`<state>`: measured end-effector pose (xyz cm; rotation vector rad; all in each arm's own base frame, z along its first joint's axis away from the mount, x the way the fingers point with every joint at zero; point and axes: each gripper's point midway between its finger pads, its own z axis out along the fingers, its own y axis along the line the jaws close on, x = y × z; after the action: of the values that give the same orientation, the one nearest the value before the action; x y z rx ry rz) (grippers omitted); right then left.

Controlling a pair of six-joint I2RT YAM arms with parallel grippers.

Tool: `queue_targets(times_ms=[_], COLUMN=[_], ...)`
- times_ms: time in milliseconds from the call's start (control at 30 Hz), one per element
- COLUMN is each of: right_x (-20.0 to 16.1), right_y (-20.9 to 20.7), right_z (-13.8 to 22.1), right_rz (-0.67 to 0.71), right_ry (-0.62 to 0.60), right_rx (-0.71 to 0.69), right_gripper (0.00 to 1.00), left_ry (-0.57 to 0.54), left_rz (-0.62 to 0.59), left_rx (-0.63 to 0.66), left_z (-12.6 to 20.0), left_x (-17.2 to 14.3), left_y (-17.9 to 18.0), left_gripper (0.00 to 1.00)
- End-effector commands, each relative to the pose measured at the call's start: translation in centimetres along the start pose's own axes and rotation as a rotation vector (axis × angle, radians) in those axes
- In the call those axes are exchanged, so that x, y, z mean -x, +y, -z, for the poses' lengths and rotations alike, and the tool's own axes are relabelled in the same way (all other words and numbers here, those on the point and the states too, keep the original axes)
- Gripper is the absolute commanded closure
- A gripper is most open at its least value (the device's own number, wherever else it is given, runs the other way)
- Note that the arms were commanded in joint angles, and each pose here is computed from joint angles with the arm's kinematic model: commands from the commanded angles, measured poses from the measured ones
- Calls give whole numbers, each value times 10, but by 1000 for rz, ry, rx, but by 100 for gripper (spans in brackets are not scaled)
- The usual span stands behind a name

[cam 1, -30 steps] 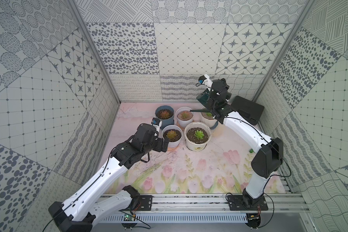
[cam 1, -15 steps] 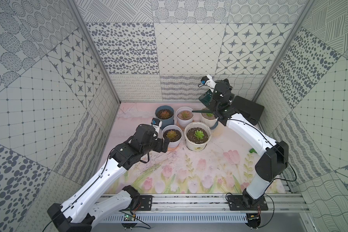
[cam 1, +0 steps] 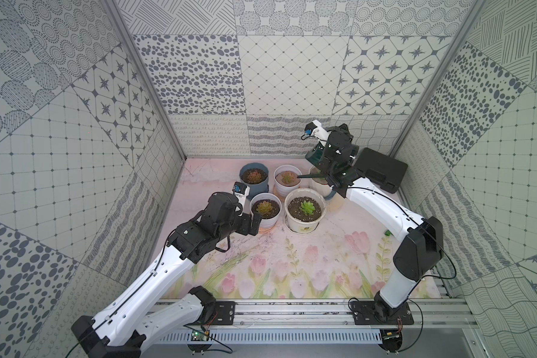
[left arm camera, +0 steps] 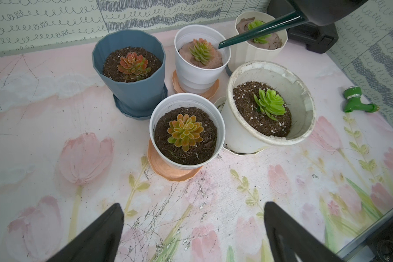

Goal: Water the succulent around the soil edge
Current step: Water the soil of the potted plant with water.

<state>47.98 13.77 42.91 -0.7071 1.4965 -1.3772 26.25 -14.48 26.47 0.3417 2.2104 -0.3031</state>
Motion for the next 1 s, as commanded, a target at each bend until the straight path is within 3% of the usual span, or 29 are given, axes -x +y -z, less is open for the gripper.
queue_targets(times_ms=[0, 500, 967], right_x=[4, 29, 62], right_y=[-35, -29, -19], right_z=[14, 36, 25], right_rz=[-84, -77, -84], right_ry=[-37, -110, -124], right_rx=[-67, -18, -12], right_gripper=[100, 100, 100], left_ry=[-34, -42, -43], left_rz=[-10, -5, -16], left_rx=[-12, -9, -2], left_z=[2, 3, 4], left_x=[8, 9, 9], left_y=[0, 1, 3], left_gripper=[1, 1, 0])
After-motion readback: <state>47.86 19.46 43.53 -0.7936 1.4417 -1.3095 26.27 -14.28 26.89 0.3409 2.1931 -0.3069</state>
